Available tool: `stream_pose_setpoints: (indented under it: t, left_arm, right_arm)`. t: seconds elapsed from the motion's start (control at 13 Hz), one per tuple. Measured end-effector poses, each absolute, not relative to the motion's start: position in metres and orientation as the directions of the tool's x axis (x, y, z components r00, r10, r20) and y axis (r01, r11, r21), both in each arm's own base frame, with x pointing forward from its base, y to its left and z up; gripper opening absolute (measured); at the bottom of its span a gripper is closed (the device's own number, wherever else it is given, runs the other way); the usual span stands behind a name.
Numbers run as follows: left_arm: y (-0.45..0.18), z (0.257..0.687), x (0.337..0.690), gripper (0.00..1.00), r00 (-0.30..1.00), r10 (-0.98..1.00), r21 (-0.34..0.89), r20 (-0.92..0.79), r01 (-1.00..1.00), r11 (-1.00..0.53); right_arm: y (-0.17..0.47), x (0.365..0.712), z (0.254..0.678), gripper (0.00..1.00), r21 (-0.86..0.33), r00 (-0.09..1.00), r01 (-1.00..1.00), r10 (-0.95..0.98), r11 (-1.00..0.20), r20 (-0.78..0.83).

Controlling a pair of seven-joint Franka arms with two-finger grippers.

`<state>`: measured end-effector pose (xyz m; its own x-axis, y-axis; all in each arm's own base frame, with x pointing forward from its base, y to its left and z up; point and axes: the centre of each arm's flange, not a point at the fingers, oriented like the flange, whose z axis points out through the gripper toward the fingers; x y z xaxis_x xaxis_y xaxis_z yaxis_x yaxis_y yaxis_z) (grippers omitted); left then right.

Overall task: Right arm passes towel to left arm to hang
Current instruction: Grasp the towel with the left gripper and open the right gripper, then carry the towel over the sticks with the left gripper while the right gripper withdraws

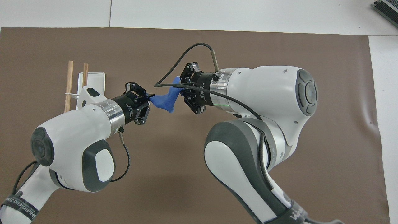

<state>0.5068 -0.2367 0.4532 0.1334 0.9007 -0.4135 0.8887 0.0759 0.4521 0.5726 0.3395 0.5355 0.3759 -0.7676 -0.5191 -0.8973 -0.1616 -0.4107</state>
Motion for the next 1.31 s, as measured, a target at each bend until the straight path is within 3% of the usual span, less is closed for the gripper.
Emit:
stream_pose_setpoints:
  t: [0.54,0.77,1.0,1.31]
  left_arm:
    - [-0.236,0.455,0.508,0.02,0.421,0.875,0.568,-0.239,0.791,-0.225]
    - [-0.220,0.462,0.518,0.02,0.476,0.862,0.603,-0.176,0.744,-0.288]
    - [-0.152,0.476,0.550,0.02,0.406,0.904,0.629,-0.137,0.740,-0.237]
    - [-0.069,0.500,0.575,0.02,0.399,0.915,0.518,-0.062,0.796,-0.313]
  right_arm:
    - [0.339,0.572,0.534,0.96,-0.416,0.402,-0.887,-0.781,-0.202,-0.478]
    - [0.335,0.571,0.529,1.00,-0.417,0.464,-0.857,-0.806,-0.303,-0.368]
    - [0.317,0.574,0.526,1.00,-0.394,0.547,-0.816,-0.788,-0.424,-0.284]
    - [0.253,0.584,0.532,1.00,-0.337,0.677,-0.724,-0.712,-0.602,-0.184]
